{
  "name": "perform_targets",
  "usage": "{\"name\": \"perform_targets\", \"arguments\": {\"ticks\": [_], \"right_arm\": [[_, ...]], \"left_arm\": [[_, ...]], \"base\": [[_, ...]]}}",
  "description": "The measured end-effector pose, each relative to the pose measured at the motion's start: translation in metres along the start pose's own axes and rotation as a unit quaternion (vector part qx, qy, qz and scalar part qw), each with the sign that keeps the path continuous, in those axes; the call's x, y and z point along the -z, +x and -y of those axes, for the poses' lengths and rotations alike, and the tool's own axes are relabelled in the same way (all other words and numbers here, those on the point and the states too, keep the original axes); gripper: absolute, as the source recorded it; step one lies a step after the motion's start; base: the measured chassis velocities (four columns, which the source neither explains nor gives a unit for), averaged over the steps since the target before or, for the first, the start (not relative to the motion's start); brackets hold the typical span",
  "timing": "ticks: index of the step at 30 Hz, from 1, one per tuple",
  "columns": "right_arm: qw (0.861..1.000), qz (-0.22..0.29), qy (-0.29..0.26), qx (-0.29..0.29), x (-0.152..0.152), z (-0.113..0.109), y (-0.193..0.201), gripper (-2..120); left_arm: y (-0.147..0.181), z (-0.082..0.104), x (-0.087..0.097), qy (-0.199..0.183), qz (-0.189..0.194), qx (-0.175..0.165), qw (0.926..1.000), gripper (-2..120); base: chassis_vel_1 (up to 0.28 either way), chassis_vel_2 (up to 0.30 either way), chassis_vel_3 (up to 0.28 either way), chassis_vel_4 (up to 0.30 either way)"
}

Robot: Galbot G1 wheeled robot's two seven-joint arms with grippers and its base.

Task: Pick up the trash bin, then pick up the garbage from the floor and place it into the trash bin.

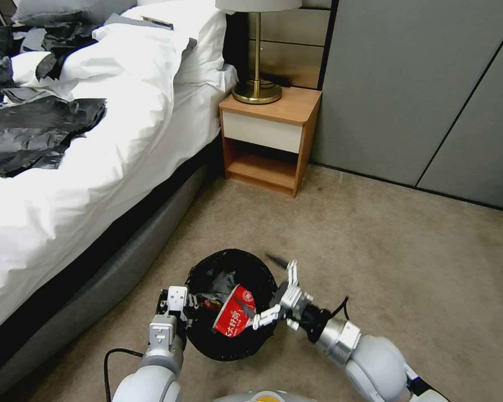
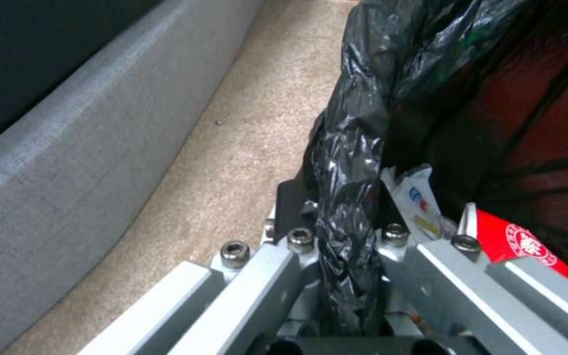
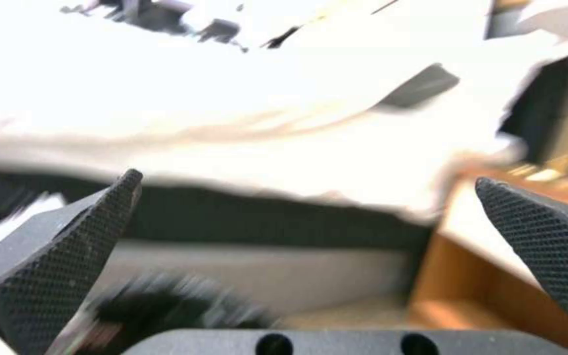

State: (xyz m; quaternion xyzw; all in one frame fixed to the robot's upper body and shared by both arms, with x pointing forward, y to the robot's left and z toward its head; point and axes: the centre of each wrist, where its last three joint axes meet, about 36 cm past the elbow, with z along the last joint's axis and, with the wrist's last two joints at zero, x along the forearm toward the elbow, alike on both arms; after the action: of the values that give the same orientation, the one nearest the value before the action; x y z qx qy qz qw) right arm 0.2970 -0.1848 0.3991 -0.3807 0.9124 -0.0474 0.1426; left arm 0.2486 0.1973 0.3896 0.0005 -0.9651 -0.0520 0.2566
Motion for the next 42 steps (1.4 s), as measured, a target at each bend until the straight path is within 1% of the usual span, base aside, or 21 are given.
{"name": "perform_targets", "arguments": {"ticks": [1, 2, 4, 6, 8, 10, 11, 12, 14, 15, 18, 20, 21, 22, 24, 34, 42], "right_arm": [[0.999, 0.013, 0.008, -0.035, 0.013, -0.001, 0.000, 114], [0.999, 0.013, 0.008, -0.035, 0.013, -0.001, 0.000, 114], [0.997, 0.016, 0.015, -0.076, 0.023, -0.002, 0.006, 113], [0.993, 0.003, 0.017, -0.117, 0.025, -0.006, 0.018, 110], [0.992, -0.002, 0.016, -0.127, 0.024, -0.008, 0.022, 110], [0.988, -0.018, 0.017, -0.154, 0.018, -0.010, 0.037, 103], [0.988, -0.018, 0.017, -0.154, 0.018, -0.010, 0.037, 103], [0.986, -0.026, 0.018, -0.163, 0.012, -0.011, 0.043, 101], [0.984, -0.040, 0.013, -0.174, 0.001, -0.013, 0.051, 100], [0.984, -0.040, 0.013, -0.174, 0.001, -0.013, 0.051, 100], [0.980, -0.059, 0.008, -0.187, -0.019, -0.014, 0.060, 100], [0.980, -0.061, 0.007, -0.189, -0.022, -0.013, 0.061, 100], [0.978, -0.071, 0.004, -0.197, -0.031, -0.012, 0.066, 100], [0.978, -0.071, 0.004, -0.197, -0.031, -0.012, 0.066, 100], [0.976, -0.082, 0.000, -0.203, -0.041, -0.009, 0.073, 100], [0.976, -0.091, 0.000, -0.200, -0.048, -0.005, 0.082, 100], [0.977, -0.091, 0.002, -0.194, -0.049, -0.003, 0.081, 100]], "left_arm": [[0.000, -0.001, 0.000, 0.001, 0.000, 0.001, 1.0000, 0], [0.000, -0.001, 0.000, 0.001, 0.000, 0.001, 1.0000, 0], [0.000, -0.002, 0.000, 0.002, 0.000, 0.001, 1.0000, 0], [-0.001, -0.003, 0.001, 0.002, 0.001, 0.002, 1.0000, 0], [-0.001, -0.003, 0.001, 0.002, 0.001, 0.002, 1.0000, 0], [-0.002, -0.004, 0.002, 0.002, 0.002, 0.002, 1.0000, 0], [-0.002, -0.004, 0.002, 0.002, 0.002, 0.002, 1.0000, 0], [-0.002, -0.003, 0.002, 0.003, 0.002, 0.002, 1.0000, 0], [-0.002, -0.003, 0.003, 0.005, 0.002, 0.002, 1.0000, 0], [-0.002, -0.003, 0.003, 0.005, 0.002, 0.002, 1.0000, 0], [-0.001, -0.004, 0.003, 0.006, 0.001, 0.001, 1.0000, 0], [-0.001, -0.004, 0.003, 0.006, 0.001, 0.001, 1.0000, 0], [-0.001, -0.004, 0.003, 0.005, 0.001, 0.001, 1.0000, 0], [-0.001, -0.004, 0.003, 0.005, 0.001, 0.001, 1.0000, 0], [0.000, -0.004, 0.003, 0.005, 0.000, 0.001, 1.0000, 0], [0.000, -0.003, 0.004, 0.006, -0.001, -0.002, 1.0000, 0], [0.001, -0.005, 0.006, 0.005, 0.003, 0.000, 1.0000, 0]], "base": [[0.000, 0.000, 0.000, 0.000], [0.000, 0.000, 0.000, 0.000], [0.000, 0.000, 0.000, 0.000], [0.000, 0.000, 0.000, 0.000], [0.000, 0.000, 0.000, 0.000], [0.000, 0.000, 0.000, 0.000], [0.000, 0.000, 0.000, 0.000], [0.000, 0.000, 0.000, 0.000], [0.000, 0.000, 0.000, 0.000], [0.000, 0.000, 0.000, 0.000], [0.000, 0.000, 0.000, 0.000], [0.000, 0.000, 0.000, 0.000], [0.000, 0.000, 0.000, 0.000], [0.000, 0.000, 0.000, 0.000], [0.000, 0.000, 0.000, 0.000], [0.005, 0.004, 0.006, 0.003], [0.084, 0.086, 0.078, 0.078]]}}
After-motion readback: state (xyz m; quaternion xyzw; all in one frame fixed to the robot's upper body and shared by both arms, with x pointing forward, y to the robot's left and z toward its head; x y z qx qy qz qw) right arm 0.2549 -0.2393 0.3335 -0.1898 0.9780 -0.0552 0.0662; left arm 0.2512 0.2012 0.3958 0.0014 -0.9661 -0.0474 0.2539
